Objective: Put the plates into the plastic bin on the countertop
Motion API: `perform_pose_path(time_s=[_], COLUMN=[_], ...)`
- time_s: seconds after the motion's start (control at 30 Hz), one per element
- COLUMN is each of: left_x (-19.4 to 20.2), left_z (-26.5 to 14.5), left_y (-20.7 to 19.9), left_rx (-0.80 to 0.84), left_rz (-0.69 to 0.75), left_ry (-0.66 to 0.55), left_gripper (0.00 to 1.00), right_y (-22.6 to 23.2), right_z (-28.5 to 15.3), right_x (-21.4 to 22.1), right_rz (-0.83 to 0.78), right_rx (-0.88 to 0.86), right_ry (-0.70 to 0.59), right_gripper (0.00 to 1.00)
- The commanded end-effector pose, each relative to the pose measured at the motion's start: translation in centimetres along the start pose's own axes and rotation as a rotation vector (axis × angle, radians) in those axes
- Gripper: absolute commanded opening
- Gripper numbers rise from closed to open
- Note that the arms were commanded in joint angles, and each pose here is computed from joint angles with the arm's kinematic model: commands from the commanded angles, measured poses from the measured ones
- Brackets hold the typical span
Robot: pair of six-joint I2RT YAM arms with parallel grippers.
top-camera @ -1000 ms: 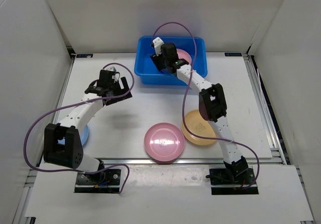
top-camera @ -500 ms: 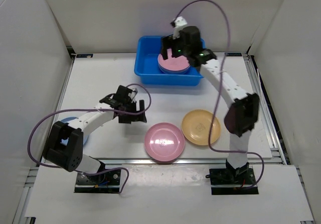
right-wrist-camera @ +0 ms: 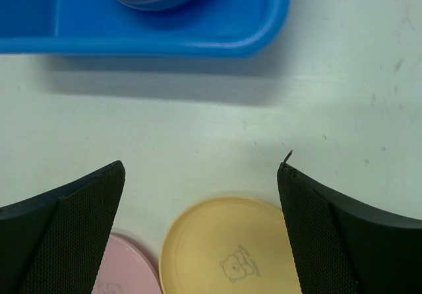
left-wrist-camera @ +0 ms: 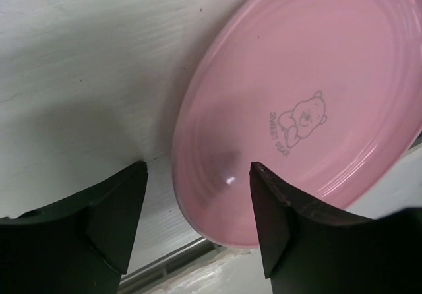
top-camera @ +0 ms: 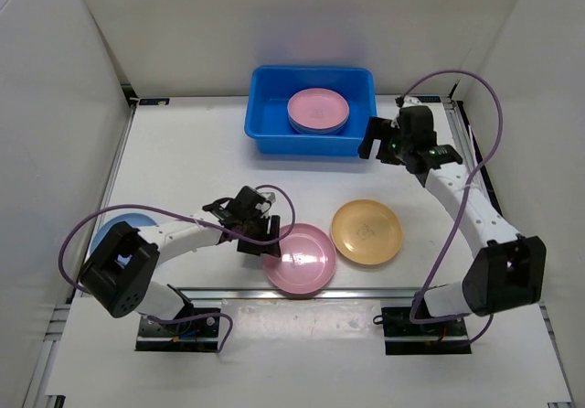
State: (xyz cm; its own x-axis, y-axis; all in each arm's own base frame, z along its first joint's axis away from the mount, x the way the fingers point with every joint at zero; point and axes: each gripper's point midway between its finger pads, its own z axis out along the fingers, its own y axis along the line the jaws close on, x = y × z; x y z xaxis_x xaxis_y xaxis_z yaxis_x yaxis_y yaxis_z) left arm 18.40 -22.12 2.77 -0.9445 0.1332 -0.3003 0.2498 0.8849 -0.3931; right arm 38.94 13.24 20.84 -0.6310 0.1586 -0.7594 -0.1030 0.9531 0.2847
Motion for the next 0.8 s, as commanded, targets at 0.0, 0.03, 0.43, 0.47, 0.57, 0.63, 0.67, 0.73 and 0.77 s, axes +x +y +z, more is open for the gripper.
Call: perform_pose_path(time_s=[0.0, 0.03, 0.43, 0.47, 0.57, 0.63, 0.67, 0.73, 0.77], left_x=[0.4, 0.4, -1.9, -2.1, -4.6, -6.7, -8.5, -11.3, -12.1], left_z=[0.9, 1.1, -1.9, -2.7, -6.0, -8.8, -10.7, -14.6, -15.6], left_y=[0.0, 0.3, 2.8, 2.8, 2.2, 1.8, 0.8, -0.1, -0.4], left_rx=[-0.021, -0.042, -0.250, -0.270, -0.291, -0.304, -0.293, -0.303, -0.303], left_rz=[-0.011, -0.021, -0.087, -0.088, -0.070, -0.060, -0.054, -0.051, -0.043], left_ry=[-0.011, -0.011, -0.125, -0.126, -0.239, -0.344, -0.409, -0.538, -0.573], left_gripper=[0.73, 0.69, 0.10, 0.10, 0.10, 0.10, 0.10, 0.10, 0.10], right_y=[-0.9, -1.3, -2.5, -2.9, -3.3, -3.6, -3.9, -4.1, -4.5], right_z=[-2.9, -3.3, -5.7, -5.7, -5.6, -5.5, -5.3, -5.2, -5.2], right_x=[-1.2, -1.3, -0.4, -0.3, 0.2, 0.6, 0.8, 1.1, 1.0], right_rz=[0.045, 0.044, 0.062, 0.065, 0.062, 0.056, 0.059, 0.073, 0.073], right_rx=[0.032, 0.041, 0.078, 0.093, 0.107, 0.120, 0.128, 0.129, 0.138], right_ry=[-0.086, -0.095, -0.129, -0.131, -0.125, -0.113, -0.105, -0.099, -0.103], right_gripper=[0.99, 0.99, 0.99, 0.99, 0.99, 0.99, 0.99, 0.99, 0.99])
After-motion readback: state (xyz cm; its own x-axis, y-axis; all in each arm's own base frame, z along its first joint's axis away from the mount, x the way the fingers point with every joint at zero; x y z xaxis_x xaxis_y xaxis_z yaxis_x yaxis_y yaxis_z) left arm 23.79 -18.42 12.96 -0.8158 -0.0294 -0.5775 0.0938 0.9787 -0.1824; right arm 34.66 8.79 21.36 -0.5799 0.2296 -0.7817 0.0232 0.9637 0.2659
